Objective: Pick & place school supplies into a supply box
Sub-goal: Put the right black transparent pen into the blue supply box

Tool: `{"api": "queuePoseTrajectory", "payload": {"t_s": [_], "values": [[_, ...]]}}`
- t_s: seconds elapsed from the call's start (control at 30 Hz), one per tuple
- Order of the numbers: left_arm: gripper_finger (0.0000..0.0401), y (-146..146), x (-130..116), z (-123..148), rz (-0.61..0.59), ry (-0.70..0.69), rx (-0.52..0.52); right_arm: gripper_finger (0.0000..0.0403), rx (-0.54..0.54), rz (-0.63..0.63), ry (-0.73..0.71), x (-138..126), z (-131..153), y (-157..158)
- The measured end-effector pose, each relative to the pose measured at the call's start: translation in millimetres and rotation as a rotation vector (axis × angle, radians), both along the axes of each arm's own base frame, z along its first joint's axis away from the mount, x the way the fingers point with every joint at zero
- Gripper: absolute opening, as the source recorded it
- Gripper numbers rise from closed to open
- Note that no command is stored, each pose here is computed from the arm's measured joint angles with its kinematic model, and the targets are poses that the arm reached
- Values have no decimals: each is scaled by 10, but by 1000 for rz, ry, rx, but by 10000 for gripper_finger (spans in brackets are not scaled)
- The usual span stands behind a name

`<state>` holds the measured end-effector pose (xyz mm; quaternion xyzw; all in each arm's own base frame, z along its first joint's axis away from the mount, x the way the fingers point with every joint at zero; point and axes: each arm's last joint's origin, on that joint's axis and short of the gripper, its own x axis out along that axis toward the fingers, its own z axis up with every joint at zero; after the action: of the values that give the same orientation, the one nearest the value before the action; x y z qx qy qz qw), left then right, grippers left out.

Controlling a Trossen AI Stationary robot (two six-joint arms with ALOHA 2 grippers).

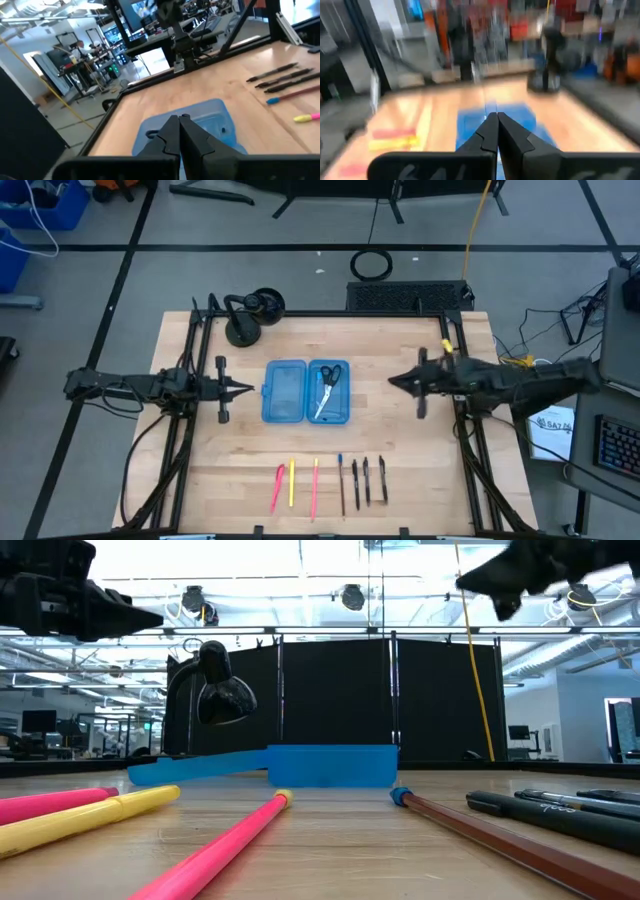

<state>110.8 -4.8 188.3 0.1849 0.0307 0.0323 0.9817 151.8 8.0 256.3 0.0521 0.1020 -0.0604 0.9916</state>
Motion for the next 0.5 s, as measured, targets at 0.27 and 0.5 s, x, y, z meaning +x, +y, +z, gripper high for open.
{"api": "queuePoseTrajectory", "payload": {"t_s": [0.27,0.5], "values": [[28,-1,0,1,4,-9,-113,0,115,-28,586,800,486,654],[30,2,0,79,7,-91,-124,0,352,-78,880,1302,554,1351]]}}
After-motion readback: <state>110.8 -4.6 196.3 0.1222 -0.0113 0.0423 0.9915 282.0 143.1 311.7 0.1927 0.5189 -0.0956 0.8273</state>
